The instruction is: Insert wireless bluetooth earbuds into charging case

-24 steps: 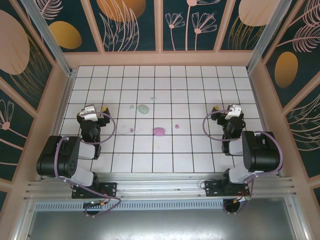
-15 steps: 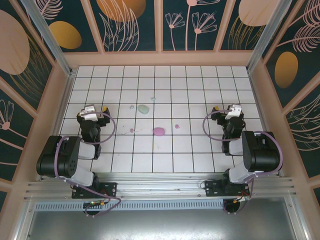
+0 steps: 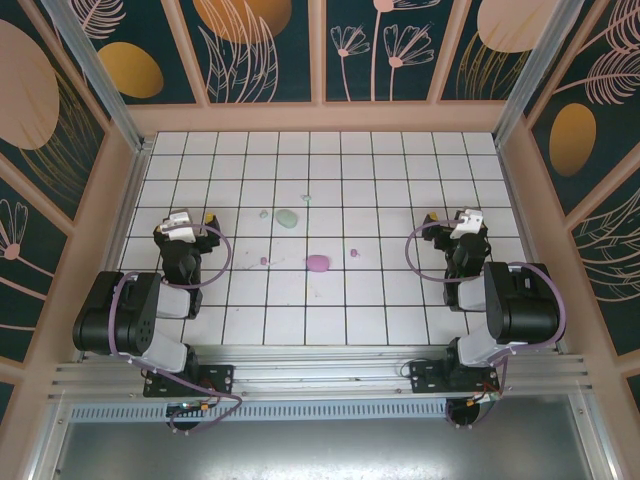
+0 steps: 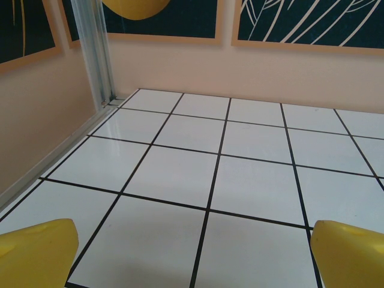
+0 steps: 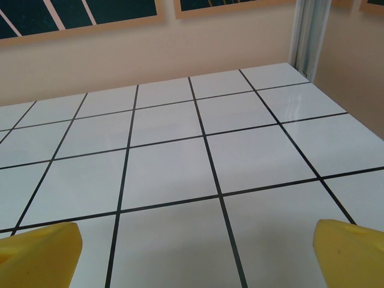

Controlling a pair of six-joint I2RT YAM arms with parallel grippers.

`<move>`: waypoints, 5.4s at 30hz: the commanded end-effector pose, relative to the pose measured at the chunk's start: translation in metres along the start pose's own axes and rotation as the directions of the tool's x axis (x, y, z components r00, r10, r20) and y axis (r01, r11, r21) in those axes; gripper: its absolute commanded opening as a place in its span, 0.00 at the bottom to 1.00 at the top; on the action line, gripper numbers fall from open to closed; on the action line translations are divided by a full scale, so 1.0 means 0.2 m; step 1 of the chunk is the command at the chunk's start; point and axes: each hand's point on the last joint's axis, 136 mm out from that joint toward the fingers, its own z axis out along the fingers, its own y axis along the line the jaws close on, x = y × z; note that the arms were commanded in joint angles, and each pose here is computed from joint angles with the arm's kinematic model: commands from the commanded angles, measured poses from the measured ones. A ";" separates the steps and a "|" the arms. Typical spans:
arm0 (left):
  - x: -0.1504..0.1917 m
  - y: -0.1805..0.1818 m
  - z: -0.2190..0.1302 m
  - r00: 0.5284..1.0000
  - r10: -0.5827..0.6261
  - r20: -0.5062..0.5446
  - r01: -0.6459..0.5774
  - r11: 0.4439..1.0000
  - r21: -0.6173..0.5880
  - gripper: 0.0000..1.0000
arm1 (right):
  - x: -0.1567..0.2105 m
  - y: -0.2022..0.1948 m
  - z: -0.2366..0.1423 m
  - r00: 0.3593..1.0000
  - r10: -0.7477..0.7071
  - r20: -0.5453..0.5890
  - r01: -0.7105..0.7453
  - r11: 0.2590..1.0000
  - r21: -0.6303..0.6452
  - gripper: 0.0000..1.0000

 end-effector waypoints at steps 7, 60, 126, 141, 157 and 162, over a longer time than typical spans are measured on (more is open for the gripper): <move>-0.06 0.00 0.01 0.999 0.001 0.042 -0.001 1.000 0.001 0.99 | -0.04 0.03 0.00 0.999 0.015 0.038 -0.014 0.999 -0.029 0.99; 0.08 -0.72 -0.54 0.742 -0.197 -0.641 0.525 0.766 0.371 0.83 | 0.47 1.61 -0.47 0.639 -0.741 -0.209 0.132 0.373 -0.918 0.73; -0.40 -1.18 -1.01 0.957 0.151 0.248 -0.261 0.071 0.963 0.72 | -0.13 1.71 -1.05 0.681 -0.688 0.252 0.277 -0.076 -0.958 0.25; -0.33 -1.26 -1.07 0.948 0.190 0.255 -0.255 -0.023 0.967 0.70 | -0.20 1.75 -1.11 0.677 -0.667 0.312 0.261 -0.178 -0.949 0.25; -0.31 -1.30 -1.06 0.951 0.202 0.235 -0.224 -0.075 0.972 0.55 | -0.19 1.74 -1.13 0.664 -0.667 0.339 0.264 -0.216 -0.940 0.25; -0.31 -1.32 -1.06 0.950 0.207 0.234 -0.219 -0.095 0.971 0.54 | -0.18 1.73 -1.13 0.660 -0.670 0.341 0.263 -0.219 -0.940 0.25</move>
